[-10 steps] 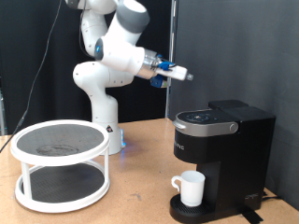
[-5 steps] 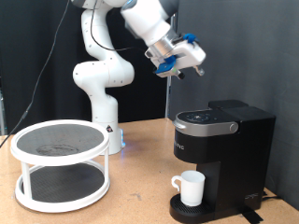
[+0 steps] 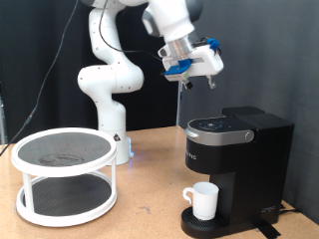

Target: Make a cup of coffee with the keurig machine

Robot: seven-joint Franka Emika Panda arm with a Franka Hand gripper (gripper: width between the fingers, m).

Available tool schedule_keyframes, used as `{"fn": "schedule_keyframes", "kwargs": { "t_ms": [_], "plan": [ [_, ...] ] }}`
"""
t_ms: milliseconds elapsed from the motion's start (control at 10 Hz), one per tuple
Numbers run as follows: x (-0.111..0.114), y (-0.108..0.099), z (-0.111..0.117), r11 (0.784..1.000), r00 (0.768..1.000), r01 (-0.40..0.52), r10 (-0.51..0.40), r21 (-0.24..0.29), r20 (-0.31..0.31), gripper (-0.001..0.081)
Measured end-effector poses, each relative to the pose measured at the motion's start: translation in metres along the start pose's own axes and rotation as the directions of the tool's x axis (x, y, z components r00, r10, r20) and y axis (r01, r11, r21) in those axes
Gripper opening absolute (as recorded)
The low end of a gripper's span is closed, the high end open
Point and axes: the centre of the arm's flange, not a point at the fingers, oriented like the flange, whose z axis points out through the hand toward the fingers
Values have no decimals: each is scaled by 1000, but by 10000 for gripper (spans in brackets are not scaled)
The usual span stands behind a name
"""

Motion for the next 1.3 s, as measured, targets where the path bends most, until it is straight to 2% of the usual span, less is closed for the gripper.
{"fn": "schedule_keyframes", "kwargs": {
  "t_ms": [100,200,400,700,1000,1100,1300],
  "plan": [
    [-8,0,-4,997,999,-13,17,70,-45,734],
    [-13,-3,-9,992,997,-36,44,121,-57,734],
    [-16,-15,-15,984,991,-117,124,138,-42,734],
    [-16,-44,-18,981,979,-187,191,59,-74,734],
    [-23,-73,-18,985,976,-173,169,-23,-137,734],
    [-27,-84,-19,985,977,-167,159,-40,-143,734],
    [-35,-106,-23,984,977,-173,167,-41,-135,734]
  ]
}}
